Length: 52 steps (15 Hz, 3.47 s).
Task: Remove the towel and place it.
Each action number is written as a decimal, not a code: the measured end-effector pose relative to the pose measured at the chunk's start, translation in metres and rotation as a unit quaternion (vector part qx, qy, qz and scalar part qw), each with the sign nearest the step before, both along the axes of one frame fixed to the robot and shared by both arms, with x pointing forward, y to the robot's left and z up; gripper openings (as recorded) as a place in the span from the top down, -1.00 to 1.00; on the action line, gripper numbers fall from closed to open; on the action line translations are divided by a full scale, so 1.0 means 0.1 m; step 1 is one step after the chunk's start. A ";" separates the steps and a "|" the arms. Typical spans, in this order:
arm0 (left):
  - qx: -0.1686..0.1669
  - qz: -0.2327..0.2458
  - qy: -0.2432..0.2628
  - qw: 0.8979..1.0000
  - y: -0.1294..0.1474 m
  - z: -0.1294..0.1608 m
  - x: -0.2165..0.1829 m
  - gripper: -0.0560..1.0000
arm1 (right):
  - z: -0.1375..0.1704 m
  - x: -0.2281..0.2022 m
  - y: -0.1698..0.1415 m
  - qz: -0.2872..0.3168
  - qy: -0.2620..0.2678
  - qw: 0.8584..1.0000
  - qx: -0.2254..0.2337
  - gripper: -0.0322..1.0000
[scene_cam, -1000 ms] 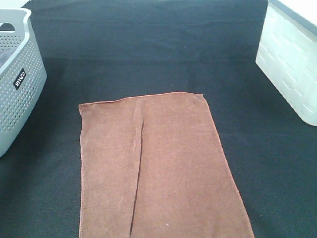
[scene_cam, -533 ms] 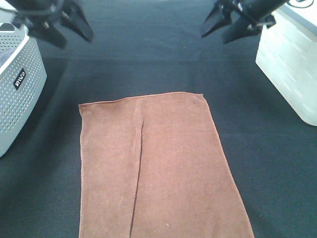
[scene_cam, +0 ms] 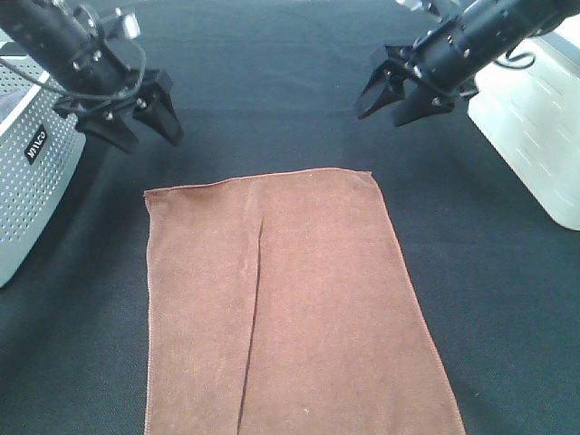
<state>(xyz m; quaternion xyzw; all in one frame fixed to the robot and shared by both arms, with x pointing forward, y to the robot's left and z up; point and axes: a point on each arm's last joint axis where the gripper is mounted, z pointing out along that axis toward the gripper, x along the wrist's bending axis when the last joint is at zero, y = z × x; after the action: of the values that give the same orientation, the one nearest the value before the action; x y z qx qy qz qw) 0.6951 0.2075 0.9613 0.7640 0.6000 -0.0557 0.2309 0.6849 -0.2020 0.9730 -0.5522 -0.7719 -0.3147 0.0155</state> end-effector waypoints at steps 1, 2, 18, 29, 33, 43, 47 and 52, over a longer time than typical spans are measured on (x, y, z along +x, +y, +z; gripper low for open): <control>0.022 -0.006 0.005 1.000 0.05 -0.07 0.01 -0.44 | -0.13 0.03 0.00 -0.005 0.009 1.000 -0.001 -0.33; 0.032 -0.006 0.007 0.999 0.10 -0.10 0.02 -0.44 | -0.22 0.05 0.00 -0.008 0.014 1.000 -0.003 -0.33; -0.028 -0.017 0.082 0.996 0.19 -0.85 0.08 -0.44 | -0.93 0.24 -0.06 -0.053 0.014 0.998 -0.038 -0.33; -0.021 -0.041 0.059 0.997 -0.02 -0.86 0.07 -0.44 | -1.08 0.27 0.04 -0.064 0.013 0.997 -0.030 -0.27; -0.018 -0.046 0.055 0.997 -0.12 -0.86 0.06 -0.44 | -1.10 0.24 0.18 -0.049 0.012 0.998 -0.033 -0.18; 0.048 -0.023 0.045 0.998 -0.03 -0.86 0.10 -0.23 | -1.14 0.25 0.17 -0.064 0.013 0.997 -0.032 0.27; -0.023 -0.015 0.022 0.999 -0.13 -0.85 0.15 -0.23 | -1.14 0.25 0.17 -0.064 0.013 0.997 -0.032 0.27; 0.005 -0.036 0.032 0.999 -0.10 -0.87 0.12 -0.23 | -1.14 0.25 0.17 -0.064 0.013 0.997 -0.032 0.27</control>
<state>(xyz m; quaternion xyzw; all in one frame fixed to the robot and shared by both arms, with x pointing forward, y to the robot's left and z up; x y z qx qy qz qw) 0.7066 0.1978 0.8741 0.7839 0.5796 -0.0855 0.2056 0.7101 -0.1849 0.8594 -0.6048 -0.7444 -0.2829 -0.0129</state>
